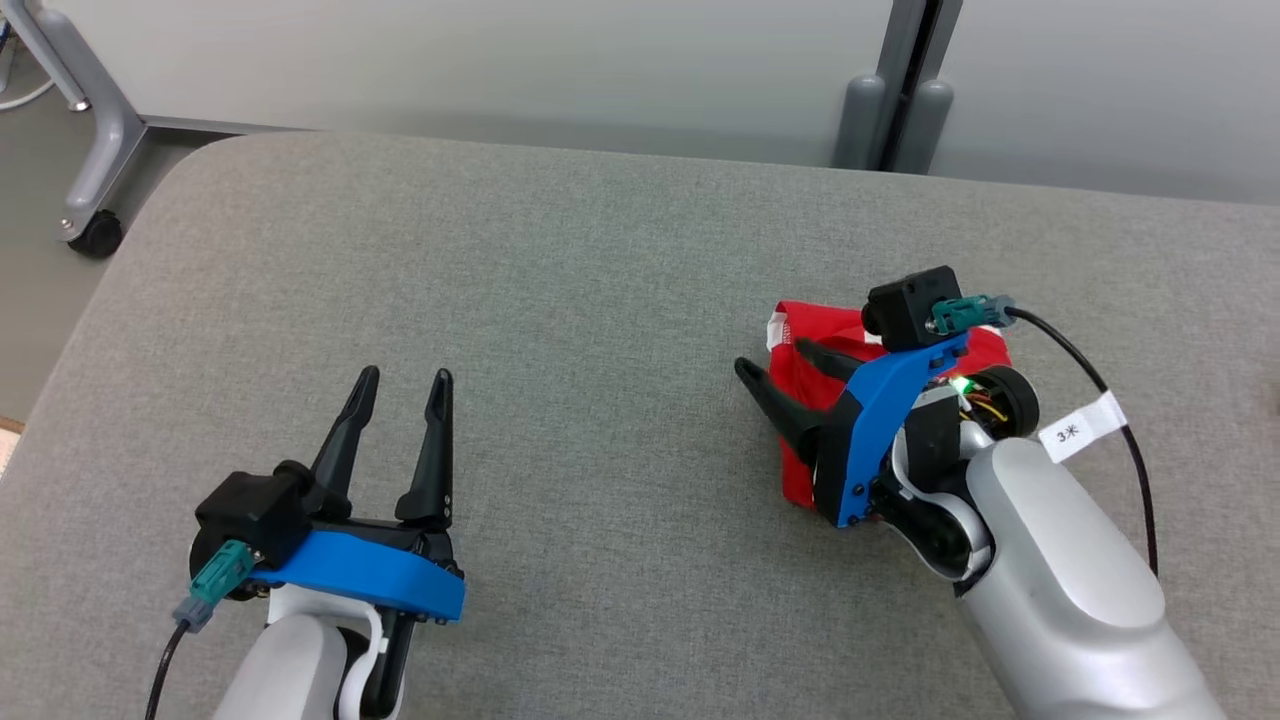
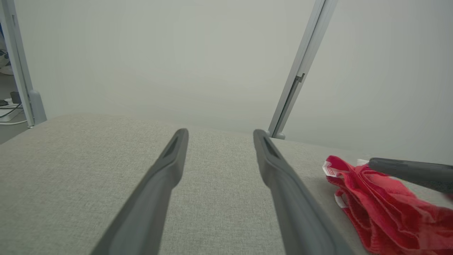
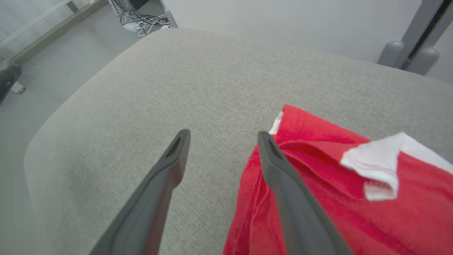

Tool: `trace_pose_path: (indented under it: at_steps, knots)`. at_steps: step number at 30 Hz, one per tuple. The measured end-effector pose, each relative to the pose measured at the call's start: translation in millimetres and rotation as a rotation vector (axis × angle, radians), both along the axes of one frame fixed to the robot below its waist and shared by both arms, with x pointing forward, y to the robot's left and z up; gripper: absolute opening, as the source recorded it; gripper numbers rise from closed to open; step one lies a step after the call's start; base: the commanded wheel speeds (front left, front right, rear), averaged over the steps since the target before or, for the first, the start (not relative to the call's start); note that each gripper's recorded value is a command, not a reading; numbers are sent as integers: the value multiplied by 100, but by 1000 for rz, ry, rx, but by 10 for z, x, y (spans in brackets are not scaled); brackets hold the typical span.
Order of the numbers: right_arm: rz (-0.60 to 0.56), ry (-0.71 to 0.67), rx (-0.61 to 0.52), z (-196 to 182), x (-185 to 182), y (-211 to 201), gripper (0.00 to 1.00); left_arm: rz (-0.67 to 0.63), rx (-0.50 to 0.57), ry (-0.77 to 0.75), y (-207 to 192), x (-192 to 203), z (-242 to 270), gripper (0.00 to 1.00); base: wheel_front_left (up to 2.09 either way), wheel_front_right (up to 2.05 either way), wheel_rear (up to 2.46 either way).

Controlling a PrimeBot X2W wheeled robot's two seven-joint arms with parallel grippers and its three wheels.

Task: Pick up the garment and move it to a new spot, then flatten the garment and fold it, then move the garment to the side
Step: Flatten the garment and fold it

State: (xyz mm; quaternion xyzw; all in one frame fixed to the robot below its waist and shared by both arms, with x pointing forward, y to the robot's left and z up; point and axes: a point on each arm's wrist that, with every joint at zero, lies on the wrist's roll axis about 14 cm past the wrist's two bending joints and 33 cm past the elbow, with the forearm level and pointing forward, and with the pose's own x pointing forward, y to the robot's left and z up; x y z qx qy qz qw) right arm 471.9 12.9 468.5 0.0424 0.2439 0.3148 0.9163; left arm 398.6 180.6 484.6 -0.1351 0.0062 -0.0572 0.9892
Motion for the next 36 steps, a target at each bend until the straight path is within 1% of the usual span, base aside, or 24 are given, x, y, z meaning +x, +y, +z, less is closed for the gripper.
trace_pose_path:
  at_steps: [2, 4, 7, 10, 11, 14, 17, 20, 25, 26, 27, 28, 29, 31, 34, 36]
  knots:
    - [5, -9, 57, 139, -42, 23, 100, 0, -2, -8, 1, 0, 25, 100, 0, 0, 0]
    - [-6, -36, 98, 287, -50, -57, 100, -3, -3, -14, -9, -1, 46, 100, 0, 0, 0]
    - [-63, -115, 125, 518, 4, -339, 100, -7, -3, -14, -22, -22, 44, 100, 0, 0, 0]
    - [-165, -158, 130, 587, 24, -737, 100, -15, 2, -22, -41, -20, 69, 100, 0, 0, 0]
    - [-203, -156, 130, 560, 11, -869, 100, -20, 1, -22, -55, -23, 70, 100, 0, 0, 0]
    - [-302, -160, 72, 440, -37, -1261, 100, -32, 5, -26, -86, -19, 83, 100, 0, 0, 0]
    - [-365, -139, -2, 244, -115, -1521, 100, -46, 6, -30, -130, 2, 95, 100, 0, 0, 0]
    - [-378, -107, -15, 99, -172, -1515, 100, -55, 9, -30, -159, 20, 90, 100, 0, 0, 0]
    - [-340, -43, -47, -143, -202, -1336, 100, -63, 10, -20, -180, 35, 54, 100, 0, 0, 0]
    - [-328, -34, -48, -166, -183, -1275, 98, -64, 11, -19, -182, 41, 50, 100, 0, 0, 0]
    - [-317, -28, -52, -180, -158, -1224, 64, -66, 13, -19, -183, 48, 48, 100, 0, 0, 0]
    - [-306, -21, -58, -198, -130, -1181, 27, -66, 14, -19, -182, 55, 49, 100, 0, 0, 0]
    - [-296, -18, -65, -209, -97, -1142, 0, -65, 14, -17, -177, 57, 41, 100, 0, 0, 0]
    - [-274, 2, -83, -258, -42, -1066, 0, -59, 14, -10, -156, 53, 21, 100, 0, 0, 0]
    - [-239, 76, -139, -438, -28, -982, 0, -44, 17, -7, -102, 49, 15, 100, 0, 0, 0]
    - [-219, 102, -164, -499, 2, -925, 0, -34, 15, -2, -77, 33, 0, 100, 0, 0, 0]
